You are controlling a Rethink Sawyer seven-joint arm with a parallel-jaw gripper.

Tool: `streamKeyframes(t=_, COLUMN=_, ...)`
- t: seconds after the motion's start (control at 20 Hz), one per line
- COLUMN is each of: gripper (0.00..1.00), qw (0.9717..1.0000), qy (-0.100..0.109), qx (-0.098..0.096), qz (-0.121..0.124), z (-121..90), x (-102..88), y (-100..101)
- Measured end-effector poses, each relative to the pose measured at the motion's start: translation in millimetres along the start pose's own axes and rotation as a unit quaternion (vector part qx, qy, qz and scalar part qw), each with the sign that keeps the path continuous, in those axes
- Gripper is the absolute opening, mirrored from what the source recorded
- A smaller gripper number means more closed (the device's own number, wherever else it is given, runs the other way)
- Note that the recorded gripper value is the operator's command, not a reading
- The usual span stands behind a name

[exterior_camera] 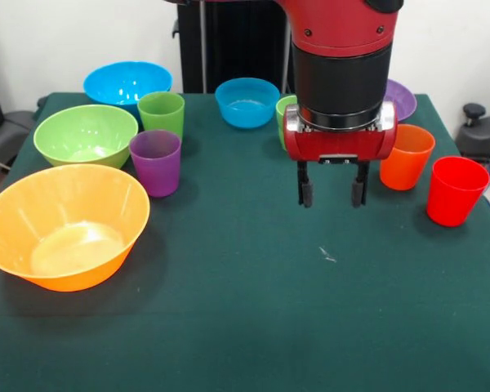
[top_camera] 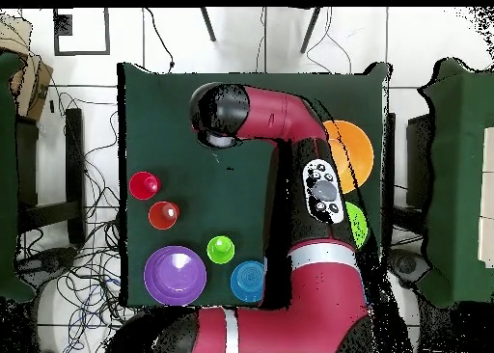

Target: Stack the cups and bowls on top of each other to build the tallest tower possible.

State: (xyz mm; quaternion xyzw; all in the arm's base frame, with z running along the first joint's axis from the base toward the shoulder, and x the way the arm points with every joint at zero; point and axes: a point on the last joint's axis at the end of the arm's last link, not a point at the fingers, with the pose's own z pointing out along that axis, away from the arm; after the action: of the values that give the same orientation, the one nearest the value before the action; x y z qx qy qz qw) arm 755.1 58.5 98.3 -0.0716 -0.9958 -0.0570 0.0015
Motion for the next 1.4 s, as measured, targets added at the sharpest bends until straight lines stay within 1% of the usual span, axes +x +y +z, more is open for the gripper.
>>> streamKeyframes(t=0.4, gripper=1.00, qw=1.0000, qy=-0.009, qx=0.000, qz=0.000, z=-5.2, x=-7.5, y=-0.1)
streamKeyframes(t=1.4, gripper=1.00, qw=1.0000, qy=-0.009, qx=-0.001, qz=0.001, z=-4.7, x=-7.9, y=-1.2)
